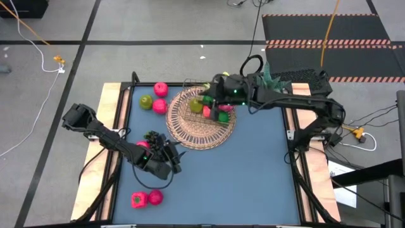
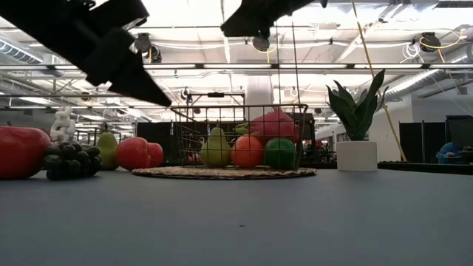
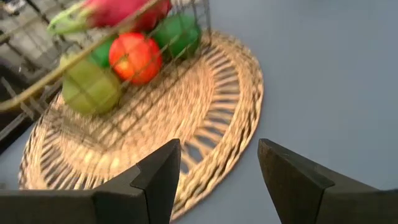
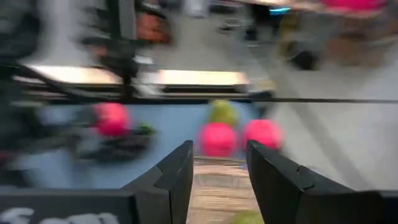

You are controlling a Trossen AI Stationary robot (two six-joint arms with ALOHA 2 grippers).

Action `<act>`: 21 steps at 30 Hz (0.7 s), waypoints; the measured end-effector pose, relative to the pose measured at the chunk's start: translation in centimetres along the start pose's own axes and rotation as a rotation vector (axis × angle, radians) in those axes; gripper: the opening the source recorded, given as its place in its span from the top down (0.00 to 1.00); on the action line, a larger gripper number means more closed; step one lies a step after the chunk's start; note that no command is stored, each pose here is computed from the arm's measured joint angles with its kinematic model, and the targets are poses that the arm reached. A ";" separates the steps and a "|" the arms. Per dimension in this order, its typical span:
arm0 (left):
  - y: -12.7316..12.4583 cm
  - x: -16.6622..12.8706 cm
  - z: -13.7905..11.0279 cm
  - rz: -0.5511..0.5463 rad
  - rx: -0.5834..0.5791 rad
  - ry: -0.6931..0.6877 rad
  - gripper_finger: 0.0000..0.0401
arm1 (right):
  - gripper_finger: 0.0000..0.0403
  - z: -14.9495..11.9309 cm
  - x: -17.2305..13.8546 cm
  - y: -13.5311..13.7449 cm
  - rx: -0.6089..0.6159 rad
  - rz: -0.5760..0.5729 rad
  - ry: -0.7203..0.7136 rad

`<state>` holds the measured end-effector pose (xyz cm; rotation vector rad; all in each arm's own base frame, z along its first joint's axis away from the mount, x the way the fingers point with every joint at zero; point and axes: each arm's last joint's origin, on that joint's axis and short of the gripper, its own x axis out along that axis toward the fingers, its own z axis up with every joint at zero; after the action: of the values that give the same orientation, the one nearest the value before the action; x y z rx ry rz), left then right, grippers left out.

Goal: Build produce basket
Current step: Put the pear into the gold wire basket

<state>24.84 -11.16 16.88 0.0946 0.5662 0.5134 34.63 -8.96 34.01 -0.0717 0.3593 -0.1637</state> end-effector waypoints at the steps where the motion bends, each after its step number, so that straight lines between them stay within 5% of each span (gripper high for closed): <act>1: 0.1 0.0 -0.2 0.006 -0.002 0.014 0.46 | 0.65 -0.5 0.0 0.6 0.015 0.052 0.010; 7: 1.0 -0.7 -0.8 0.013 -0.028 0.096 0.46 | 0.65 -5.0 1.0 5.3 0.035 0.216 0.096; 13: 3.6 -2.4 -1.0 0.088 -0.146 0.190 0.46 | 0.66 -10.0 1.0 9.9 0.081 0.280 0.012; 21: 6.6 -4.6 -1.7 0.194 -0.364 0.323 0.46 | 0.66 -12.0 -0.1 13.6 0.112 0.388 0.006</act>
<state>17.73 -7.73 19.21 -0.2876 0.7733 0.8208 32.24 4.01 21.51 0.1093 0.3630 0.1996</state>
